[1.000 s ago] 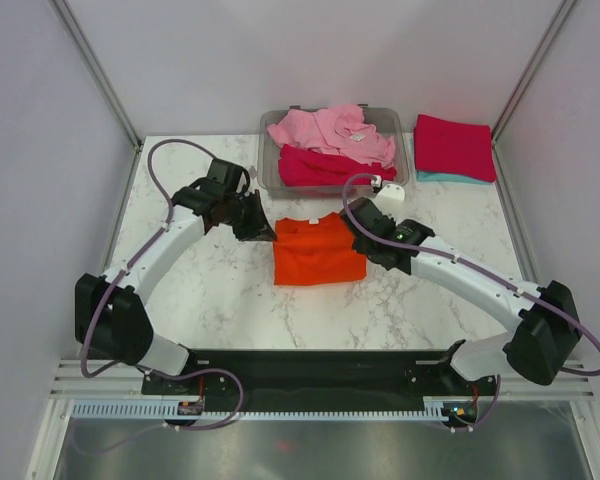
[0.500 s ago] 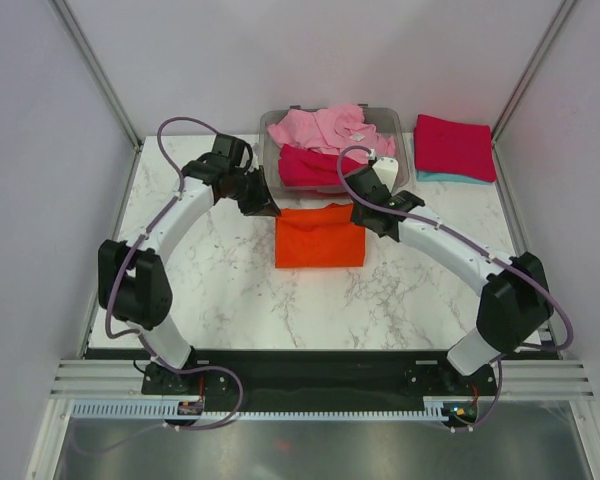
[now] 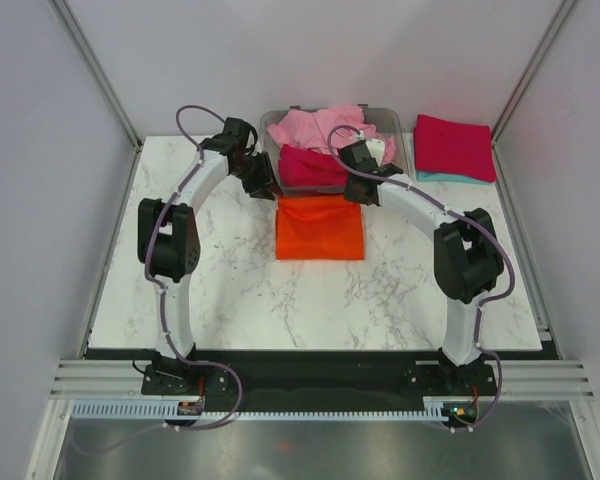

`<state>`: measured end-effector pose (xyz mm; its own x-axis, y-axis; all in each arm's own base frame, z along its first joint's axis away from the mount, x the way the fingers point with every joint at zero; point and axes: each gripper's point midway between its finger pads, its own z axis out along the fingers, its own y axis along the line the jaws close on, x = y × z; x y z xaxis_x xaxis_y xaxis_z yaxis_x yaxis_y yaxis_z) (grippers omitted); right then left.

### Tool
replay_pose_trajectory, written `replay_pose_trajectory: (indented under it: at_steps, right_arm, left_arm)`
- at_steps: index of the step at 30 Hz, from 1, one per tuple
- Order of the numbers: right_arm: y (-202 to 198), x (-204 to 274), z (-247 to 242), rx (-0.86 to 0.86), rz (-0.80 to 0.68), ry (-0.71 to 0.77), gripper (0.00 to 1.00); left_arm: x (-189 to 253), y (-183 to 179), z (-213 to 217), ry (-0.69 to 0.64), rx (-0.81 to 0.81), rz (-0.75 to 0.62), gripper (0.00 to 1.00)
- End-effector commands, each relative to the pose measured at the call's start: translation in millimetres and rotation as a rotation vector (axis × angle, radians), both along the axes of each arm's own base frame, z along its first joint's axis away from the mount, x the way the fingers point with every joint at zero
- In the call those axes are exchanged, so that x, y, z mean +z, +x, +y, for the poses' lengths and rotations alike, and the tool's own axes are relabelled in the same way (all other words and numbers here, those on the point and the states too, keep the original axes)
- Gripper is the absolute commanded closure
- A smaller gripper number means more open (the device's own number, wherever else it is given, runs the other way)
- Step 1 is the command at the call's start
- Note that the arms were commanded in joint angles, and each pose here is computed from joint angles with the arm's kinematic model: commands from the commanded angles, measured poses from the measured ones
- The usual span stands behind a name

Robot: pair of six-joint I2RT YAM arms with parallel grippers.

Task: Fold and stack the t-shirts
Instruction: Fold the tshirt

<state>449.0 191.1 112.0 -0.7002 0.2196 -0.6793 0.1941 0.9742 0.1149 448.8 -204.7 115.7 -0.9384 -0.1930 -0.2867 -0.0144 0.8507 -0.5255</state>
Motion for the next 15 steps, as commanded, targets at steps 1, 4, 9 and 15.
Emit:
replay_pose_trajectory:
  at_steps: [1, 4, 9, 15]
  right_arm:
    - [39, 16, -4, -0.003, -0.044, -0.002, 0.73]
    - [62, 38, -7, -0.002, -0.087, 0.019, 0.38]
    - [68, 93, -13, 0.057, -0.164, 0.027, 0.24]
    - [1, 99, 6, 0.188, -0.173, 0.228, 0.33]
  left_arm:
    - [8, 28, 3, 0.0, -0.027, -0.034, 0.59]
    - [11, 44, 8, 0.03, -0.019, -0.028, 0.5]
    - [61, 50, 26, 0.028, 0.028, -0.114, 0.46]
    - [112, -3, 25, 0.088, -0.001, -0.24, 0.5]
